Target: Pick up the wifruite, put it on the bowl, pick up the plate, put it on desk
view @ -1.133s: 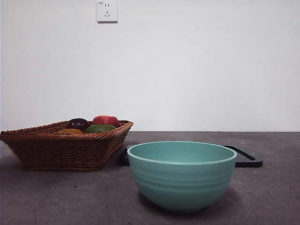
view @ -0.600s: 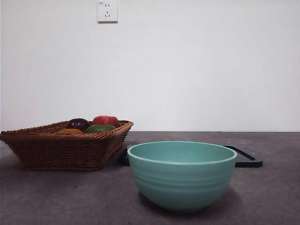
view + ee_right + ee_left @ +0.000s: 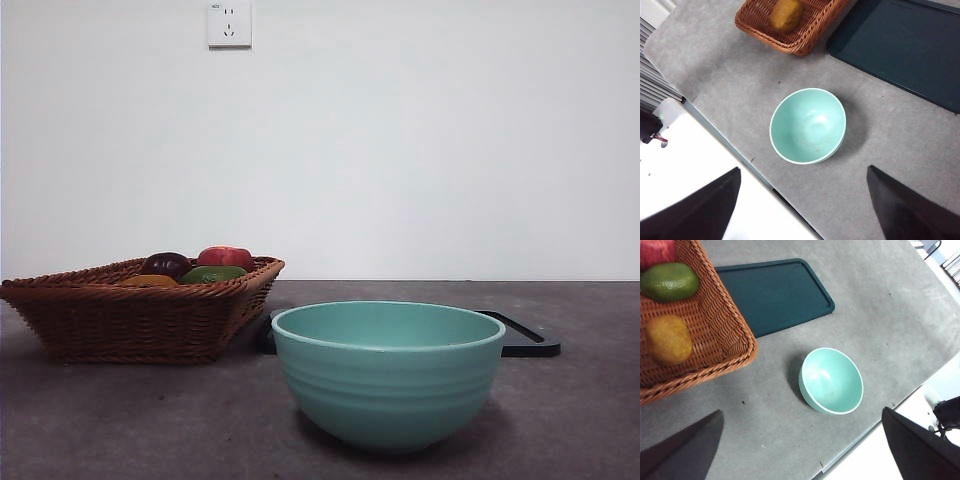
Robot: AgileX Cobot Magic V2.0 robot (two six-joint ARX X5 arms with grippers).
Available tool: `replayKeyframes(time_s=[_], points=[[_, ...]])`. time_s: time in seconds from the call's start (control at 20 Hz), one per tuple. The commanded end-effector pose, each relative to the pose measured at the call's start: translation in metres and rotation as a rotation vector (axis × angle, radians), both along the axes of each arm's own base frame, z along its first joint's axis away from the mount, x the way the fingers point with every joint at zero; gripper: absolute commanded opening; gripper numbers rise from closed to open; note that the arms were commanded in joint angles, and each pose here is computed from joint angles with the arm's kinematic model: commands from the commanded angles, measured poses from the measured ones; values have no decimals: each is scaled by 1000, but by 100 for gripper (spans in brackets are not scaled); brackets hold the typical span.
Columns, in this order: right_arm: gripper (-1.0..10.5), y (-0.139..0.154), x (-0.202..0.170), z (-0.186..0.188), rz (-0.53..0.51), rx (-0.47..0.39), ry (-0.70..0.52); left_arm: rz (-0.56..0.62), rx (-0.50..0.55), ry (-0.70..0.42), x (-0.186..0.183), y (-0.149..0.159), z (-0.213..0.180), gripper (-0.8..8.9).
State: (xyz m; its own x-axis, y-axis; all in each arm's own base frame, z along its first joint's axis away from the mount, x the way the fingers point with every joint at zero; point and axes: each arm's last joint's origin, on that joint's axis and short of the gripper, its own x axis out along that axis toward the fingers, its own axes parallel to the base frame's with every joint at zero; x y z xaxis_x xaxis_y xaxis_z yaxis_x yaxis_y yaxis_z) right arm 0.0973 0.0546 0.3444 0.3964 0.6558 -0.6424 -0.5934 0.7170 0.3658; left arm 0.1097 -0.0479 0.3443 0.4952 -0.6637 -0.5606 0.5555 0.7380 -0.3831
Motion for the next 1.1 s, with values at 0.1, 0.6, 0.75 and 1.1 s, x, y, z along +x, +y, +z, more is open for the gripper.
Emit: replayKeyframes(time_s=[0.1, 0.6, 0.75, 1.1], points=[[403, 1, 1, 5, 1, 11, -13, -4, -2, -6, 5, -2, 4, 505], [403, 1, 1, 5, 1, 10, -13, 120, 90, 7, 61, -19, -1, 501], [403, 1, 1, 5, 1, 10, -14, 169, 184, 33, 92, -31, -2, 500], [403, 1, 1, 5, 3, 8, -16, 198, 390, 99, 161, -59, -27, 496]])
